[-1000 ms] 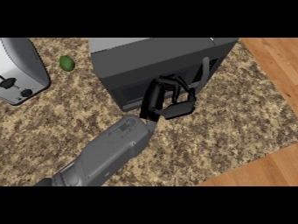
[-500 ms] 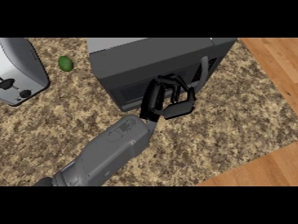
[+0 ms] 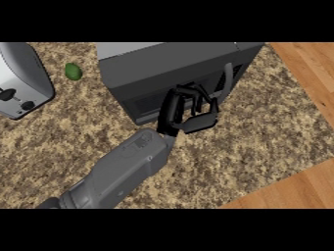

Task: Pick up the milk, place it into the microwave and close the microwave

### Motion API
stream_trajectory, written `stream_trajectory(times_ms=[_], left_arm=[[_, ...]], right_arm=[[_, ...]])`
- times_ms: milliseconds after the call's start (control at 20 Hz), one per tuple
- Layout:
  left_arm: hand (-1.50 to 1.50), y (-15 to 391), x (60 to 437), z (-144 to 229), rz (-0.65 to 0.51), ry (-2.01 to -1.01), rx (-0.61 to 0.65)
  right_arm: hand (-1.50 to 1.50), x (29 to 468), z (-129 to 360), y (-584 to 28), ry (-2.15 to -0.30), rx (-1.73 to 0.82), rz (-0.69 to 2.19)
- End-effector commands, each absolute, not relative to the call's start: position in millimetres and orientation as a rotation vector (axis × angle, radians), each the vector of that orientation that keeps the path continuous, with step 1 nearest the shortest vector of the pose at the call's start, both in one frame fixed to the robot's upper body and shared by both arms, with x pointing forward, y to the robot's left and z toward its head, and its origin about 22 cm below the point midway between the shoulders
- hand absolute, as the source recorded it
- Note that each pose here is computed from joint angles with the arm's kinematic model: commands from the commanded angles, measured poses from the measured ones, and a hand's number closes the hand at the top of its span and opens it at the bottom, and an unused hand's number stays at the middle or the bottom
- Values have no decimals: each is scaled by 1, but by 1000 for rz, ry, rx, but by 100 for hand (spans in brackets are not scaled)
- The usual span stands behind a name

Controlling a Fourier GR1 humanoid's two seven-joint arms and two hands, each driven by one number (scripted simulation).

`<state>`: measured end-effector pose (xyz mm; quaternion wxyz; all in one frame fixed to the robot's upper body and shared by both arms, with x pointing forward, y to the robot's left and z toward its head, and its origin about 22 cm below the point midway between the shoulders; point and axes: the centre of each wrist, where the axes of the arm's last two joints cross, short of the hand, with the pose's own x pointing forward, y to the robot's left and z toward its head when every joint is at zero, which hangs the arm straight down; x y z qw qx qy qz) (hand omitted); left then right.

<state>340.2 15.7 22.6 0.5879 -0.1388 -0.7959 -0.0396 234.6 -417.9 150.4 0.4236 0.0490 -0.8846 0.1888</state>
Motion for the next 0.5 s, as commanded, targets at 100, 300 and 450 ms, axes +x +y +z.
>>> stream_trajectory(times_ms=[100, 300, 450], left_arm=[[150, 14, 362, 42, -79, -1879, -307], [150, 14, 363, 44, -53, -1883, -303], [150, 14, 362, 43, -50, -1891, -318]], right_arm=[[-150, 239, 159, -428, -2214, 102, 469], [-150, 237, 178, -437, -2220, 28, 542], [-150, 239, 183, -440, -2224, 9, 541]])
